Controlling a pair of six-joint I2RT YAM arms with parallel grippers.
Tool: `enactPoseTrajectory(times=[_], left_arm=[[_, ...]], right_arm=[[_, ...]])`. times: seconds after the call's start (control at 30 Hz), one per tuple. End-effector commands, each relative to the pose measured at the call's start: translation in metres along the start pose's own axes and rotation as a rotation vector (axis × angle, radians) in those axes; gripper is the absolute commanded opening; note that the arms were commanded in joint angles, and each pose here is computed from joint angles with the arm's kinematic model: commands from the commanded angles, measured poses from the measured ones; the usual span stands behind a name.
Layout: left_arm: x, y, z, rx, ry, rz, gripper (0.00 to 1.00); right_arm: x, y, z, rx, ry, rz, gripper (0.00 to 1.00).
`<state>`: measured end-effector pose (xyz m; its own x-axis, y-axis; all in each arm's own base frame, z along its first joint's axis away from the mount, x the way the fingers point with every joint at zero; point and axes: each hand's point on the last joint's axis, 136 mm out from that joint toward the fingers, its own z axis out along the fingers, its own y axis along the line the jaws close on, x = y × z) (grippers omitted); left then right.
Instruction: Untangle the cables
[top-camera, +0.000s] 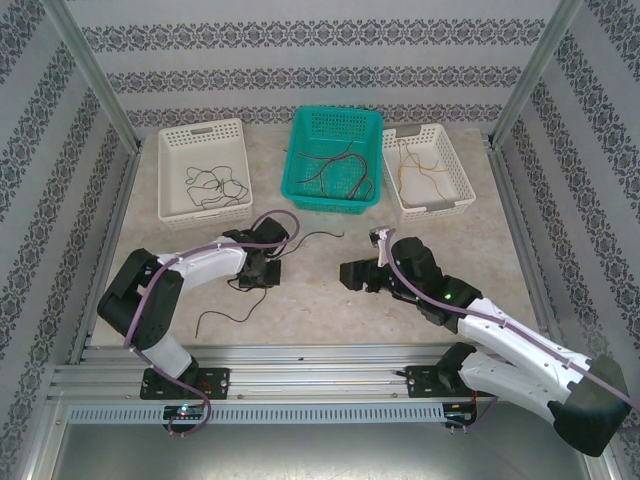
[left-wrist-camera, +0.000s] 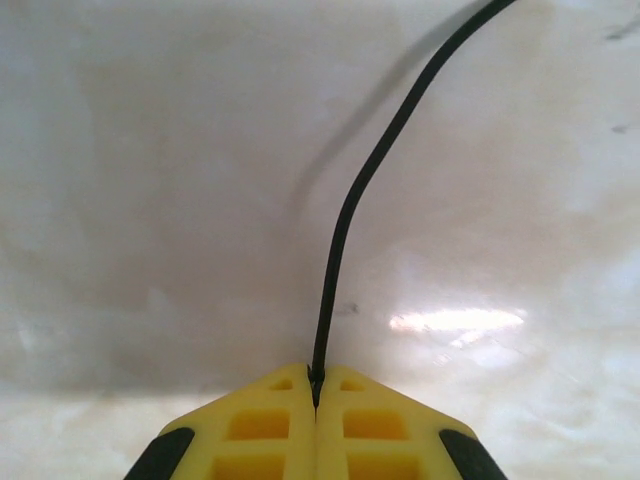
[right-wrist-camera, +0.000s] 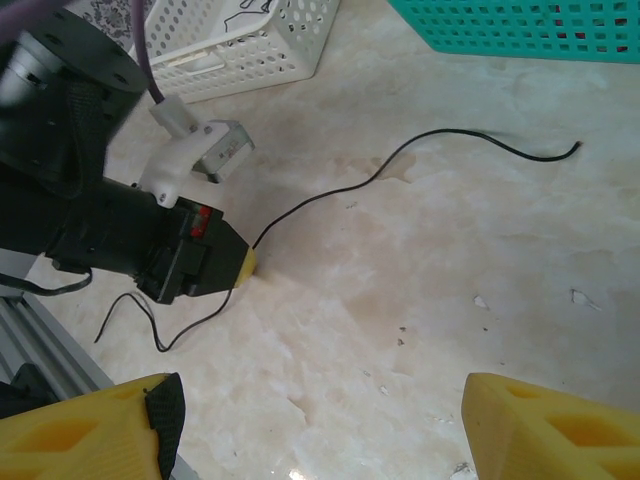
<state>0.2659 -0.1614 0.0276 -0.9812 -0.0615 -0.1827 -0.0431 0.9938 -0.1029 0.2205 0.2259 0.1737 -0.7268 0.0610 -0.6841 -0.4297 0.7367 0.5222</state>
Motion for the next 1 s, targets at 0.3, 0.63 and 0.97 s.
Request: enactPoseTrajectory(times=[0.3, 0.63, 0.97], left_arm=[[-0.072, -0.005, -0.211, 0.124, -0.432, 0.065, 0.00], [-0.159, 0.063, -0.313, 0.145, -0.716, -0.148, 0.00], [-0.246, 0.110, -0.352, 0.137, -0.961, -0.313, 0.00]], right_arm=[[0.000, -0.006, -0.003, 0.018, -0.017, 0.029, 0.74], [-0.006, 0.001, -0.004, -0.001, -0.019, 0.031, 0.73], [-0.006, 0.004, 0.002, -0.004, -0.001, 0.030, 0.73]])
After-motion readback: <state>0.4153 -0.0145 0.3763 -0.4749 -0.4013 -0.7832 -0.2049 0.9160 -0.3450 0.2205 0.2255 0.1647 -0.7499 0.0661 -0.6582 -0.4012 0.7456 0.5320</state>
